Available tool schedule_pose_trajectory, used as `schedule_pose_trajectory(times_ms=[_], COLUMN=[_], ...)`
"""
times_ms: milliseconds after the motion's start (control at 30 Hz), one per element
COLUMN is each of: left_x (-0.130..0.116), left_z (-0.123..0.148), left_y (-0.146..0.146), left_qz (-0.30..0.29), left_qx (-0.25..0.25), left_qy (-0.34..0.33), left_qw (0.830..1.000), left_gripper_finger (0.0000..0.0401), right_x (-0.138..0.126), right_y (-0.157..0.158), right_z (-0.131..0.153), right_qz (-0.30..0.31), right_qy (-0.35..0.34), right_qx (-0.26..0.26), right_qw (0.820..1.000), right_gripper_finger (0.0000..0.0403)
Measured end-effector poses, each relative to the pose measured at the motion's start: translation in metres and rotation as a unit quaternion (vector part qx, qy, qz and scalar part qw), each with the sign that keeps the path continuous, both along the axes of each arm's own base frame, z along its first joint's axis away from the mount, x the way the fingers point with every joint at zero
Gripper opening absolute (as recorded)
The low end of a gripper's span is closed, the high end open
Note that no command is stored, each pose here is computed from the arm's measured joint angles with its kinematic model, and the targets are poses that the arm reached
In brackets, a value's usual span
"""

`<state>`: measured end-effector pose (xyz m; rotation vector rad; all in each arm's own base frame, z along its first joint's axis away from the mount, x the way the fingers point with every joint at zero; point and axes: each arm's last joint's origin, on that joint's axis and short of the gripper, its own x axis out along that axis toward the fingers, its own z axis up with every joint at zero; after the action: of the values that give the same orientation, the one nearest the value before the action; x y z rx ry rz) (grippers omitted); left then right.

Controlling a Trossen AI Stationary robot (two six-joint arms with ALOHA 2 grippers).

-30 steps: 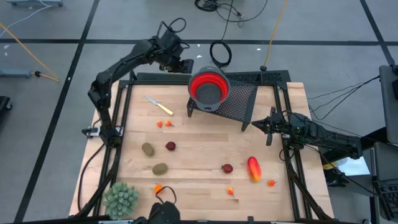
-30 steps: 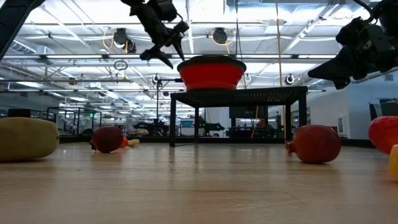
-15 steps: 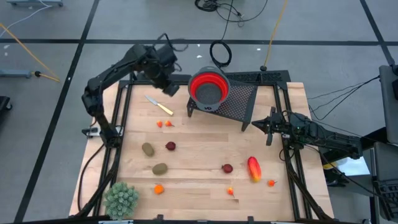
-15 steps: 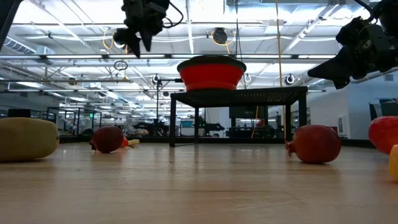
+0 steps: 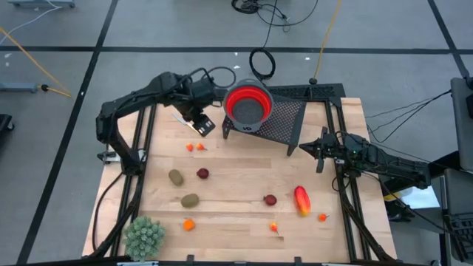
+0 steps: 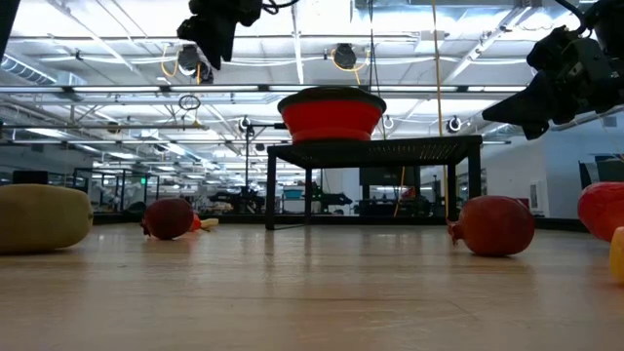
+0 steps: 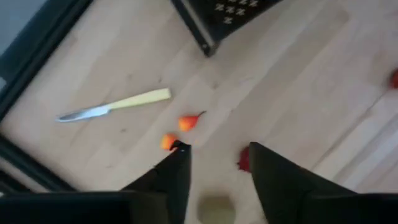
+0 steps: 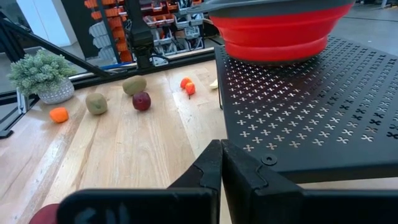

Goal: Pick & Place Fruit
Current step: Put the mango into the strainer bowl on the shelf

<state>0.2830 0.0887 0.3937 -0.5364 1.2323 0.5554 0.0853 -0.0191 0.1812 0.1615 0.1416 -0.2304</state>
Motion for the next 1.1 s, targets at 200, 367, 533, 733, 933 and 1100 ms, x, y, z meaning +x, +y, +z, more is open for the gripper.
schedule_pose_trajectory(times_ms=[200,367,533,733,933,1100], left_x=[0.007,0.011,0.011,0.017,0.030,0.029], left_z=[0.000,0.000,0.003,0.004,-0.013,-0.033], left_y=[-0.024,-0.046,-0.065,-0.083,-0.096,-0.106], left_qz=[0.011,0.006,0.001,-0.030,-0.062,-0.076], left_qx=[-0.013,-0.007,0.025,0.031,0.034,0.027], left_qy=[-0.007,-0.007,-0.014,-0.040,-0.076,-0.115], left_qw=[1.000,1.000,1.000,0.998,0.995,0.990], left_gripper_finger=[0.0073,0.0024,0.0007,0.0002,0.0003,0.0001], right_x=[0.000,0.000,0.000,0.000,0.000,0.000], right_y=[0.000,0.000,0.000,0.000,0.000,0.000], right_z=[0.000,0.000,0.000,0.000,0.000,0.001], right_qz=[0.000,0.000,0.000,-0.002,-0.002,0.000], right_qy=[0.001,0.001,0.001,-0.004,-0.006,-0.011], right_qx=[0.000,0.000,0.000,0.017,0.026,0.024], right_qw=[1.000,1.000,1.000,1.000,1.000,1.000], right_gripper_finger=[0.0004,0.0004,0.0004,0.0004,0.0004,0.0004])
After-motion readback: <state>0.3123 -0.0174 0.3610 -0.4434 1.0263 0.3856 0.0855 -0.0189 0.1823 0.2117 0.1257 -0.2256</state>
